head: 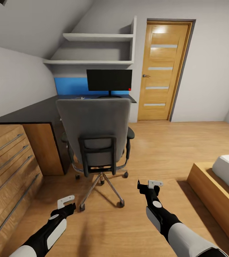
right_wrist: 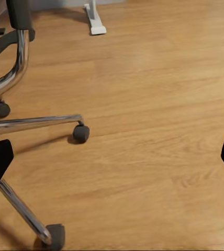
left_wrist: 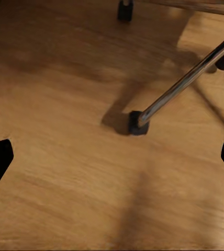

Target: In the bedroom, organize the workspace by keeping the computer under the desk, ensuring the monitor is on the desk, placing the keyboard on the desk next to the monitor, placing the mouse on the desk next to the keyboard, moving the folder from the swivel chair onto the desk next to the mouse, stacking the notebook on top of the folder with the pen on top of the notebook, and positioning the swivel chair next to the desk.

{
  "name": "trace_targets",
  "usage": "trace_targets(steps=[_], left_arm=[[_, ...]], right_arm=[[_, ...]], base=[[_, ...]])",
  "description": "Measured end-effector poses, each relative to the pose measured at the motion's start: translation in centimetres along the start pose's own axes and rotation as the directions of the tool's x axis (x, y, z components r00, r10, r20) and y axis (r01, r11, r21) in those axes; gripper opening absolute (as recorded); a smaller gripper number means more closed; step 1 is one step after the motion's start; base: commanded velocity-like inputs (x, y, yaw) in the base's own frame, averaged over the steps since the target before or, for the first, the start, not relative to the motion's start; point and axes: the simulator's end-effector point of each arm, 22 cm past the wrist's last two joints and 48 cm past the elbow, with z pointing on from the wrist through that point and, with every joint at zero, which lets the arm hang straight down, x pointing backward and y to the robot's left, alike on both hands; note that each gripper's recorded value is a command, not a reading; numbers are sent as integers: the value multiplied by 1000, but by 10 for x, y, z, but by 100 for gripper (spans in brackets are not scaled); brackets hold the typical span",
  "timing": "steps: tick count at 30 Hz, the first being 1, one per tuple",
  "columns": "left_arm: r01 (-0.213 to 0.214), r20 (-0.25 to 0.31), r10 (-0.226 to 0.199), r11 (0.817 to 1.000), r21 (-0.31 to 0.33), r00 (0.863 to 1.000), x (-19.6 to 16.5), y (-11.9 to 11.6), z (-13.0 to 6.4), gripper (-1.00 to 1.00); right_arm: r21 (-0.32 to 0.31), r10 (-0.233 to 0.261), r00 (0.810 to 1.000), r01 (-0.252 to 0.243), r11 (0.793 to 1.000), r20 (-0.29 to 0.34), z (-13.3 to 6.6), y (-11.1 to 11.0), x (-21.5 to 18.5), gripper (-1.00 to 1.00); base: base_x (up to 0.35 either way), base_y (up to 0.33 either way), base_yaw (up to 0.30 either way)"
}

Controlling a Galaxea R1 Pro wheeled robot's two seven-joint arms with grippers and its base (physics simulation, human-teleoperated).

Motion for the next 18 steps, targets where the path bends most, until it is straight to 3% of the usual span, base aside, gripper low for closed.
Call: trace_targets(steps=[6,12,16,18], left_arm=[[-10,-2,10,1000,10,1000,2,-6,-1,100],[-74,-1,74,996,51,997,11,-28,-6,100],[-90,-5,91,992,89,996,20,-53,-12,100],[-89,-12,91,989,119,996,27,-76,-18,100]], right_arm=[[0,-1,1000,1,1000,0,0,0,1,100],[-8,-14,1000,14,1000,-17,-3,3,9,100],[-26,-18,999,17,1000,-30,-6,17,17,100],[-48,-19,999,17,999,-33,-10,34,20,100]], base=[[-148,-122,48],[-27,-23,9],[-8,-7,3],[-3,-3,1]])
